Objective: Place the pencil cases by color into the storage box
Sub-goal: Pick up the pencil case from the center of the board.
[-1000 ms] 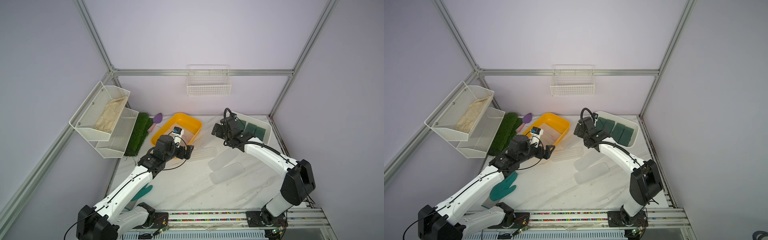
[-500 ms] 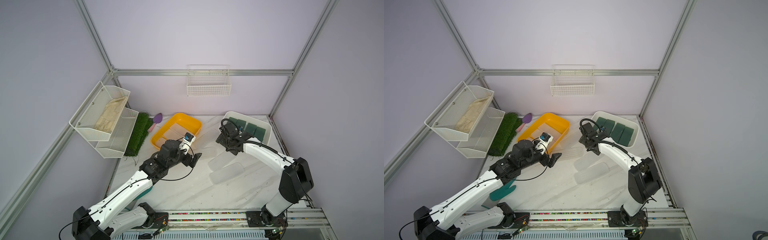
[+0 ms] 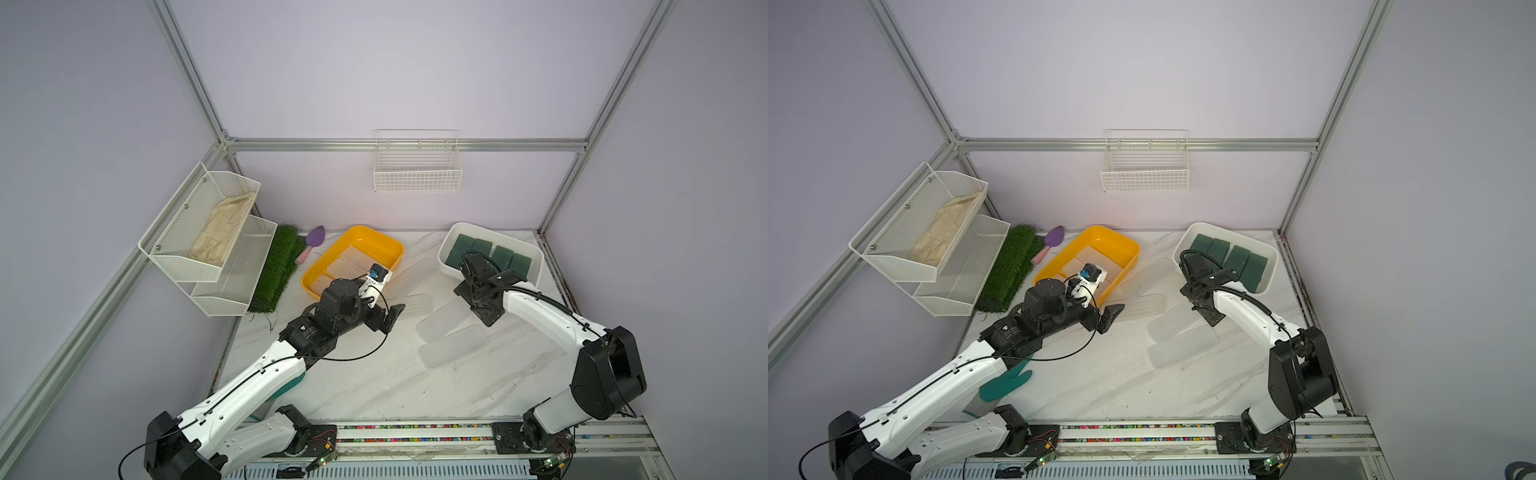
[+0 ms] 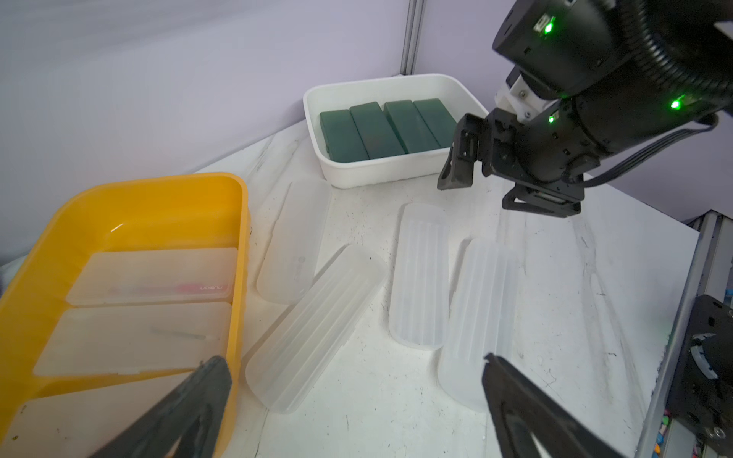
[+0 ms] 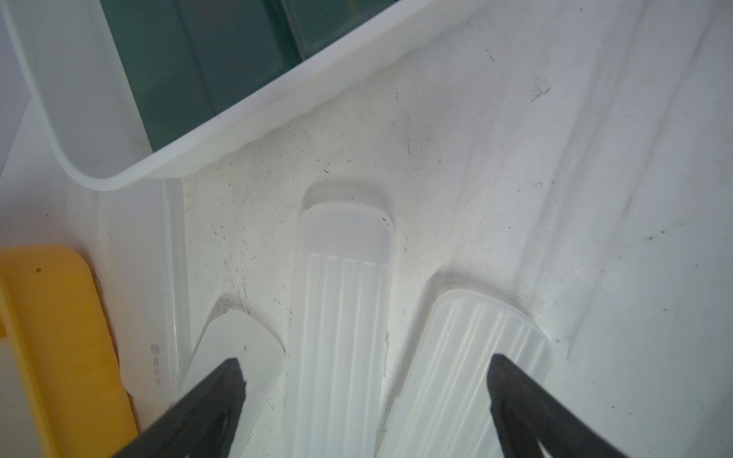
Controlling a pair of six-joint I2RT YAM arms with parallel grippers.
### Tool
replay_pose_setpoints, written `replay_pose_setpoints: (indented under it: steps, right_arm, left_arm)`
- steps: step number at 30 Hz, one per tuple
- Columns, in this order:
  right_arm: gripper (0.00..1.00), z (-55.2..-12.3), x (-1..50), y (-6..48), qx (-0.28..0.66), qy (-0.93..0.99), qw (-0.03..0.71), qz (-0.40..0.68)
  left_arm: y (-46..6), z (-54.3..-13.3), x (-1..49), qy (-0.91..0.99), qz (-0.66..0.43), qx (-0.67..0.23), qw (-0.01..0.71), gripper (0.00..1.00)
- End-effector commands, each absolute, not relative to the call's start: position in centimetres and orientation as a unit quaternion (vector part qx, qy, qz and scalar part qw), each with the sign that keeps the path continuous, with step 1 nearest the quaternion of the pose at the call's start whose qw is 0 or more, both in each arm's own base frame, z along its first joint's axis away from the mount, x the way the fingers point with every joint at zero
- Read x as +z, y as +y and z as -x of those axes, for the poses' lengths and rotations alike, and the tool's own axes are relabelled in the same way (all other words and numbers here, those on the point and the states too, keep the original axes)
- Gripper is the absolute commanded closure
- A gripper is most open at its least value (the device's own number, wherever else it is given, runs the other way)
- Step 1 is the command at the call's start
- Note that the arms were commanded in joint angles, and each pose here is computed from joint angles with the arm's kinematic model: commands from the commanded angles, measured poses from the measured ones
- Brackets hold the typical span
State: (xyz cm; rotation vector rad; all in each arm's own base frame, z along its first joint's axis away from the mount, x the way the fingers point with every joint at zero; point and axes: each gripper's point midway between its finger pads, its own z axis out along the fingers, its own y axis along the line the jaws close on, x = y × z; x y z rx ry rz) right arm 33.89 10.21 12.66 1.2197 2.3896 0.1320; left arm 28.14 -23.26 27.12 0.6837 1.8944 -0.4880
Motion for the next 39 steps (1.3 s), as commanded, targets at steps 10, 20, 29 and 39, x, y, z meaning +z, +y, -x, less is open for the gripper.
replay_pose_setpoints:
  steps: [10,20,29,39]
  right_arm:
    - [0.07,-29.4,10.5,8.7,0.03,0.838,0.156,-0.521]
    - [0.11,-26.4,8.2,8.7,0.021,0.831,0.104,-0.546]
    - [0.11,-26.2,6.5,9.4,0.029,0.832,0.083,-0.548]
    - [0.08,-26.7,5.1,10.3,0.034,0.834,0.067,-0.547]
  left_arm:
    - [-24.7,-27.9,27.3,0.757,-0.26,-0.226,0.555,0.0]
    - [-26.5,-26.6,26.7,0.743,-0.294,-0.233,0.554,0.0]
    - [-27.0,-26.3,26.3,0.742,-0.302,-0.235,0.552,0.0]
    - [-27.3,-26.0,26.5,0.74,-0.301,-0.246,0.549,0.0]
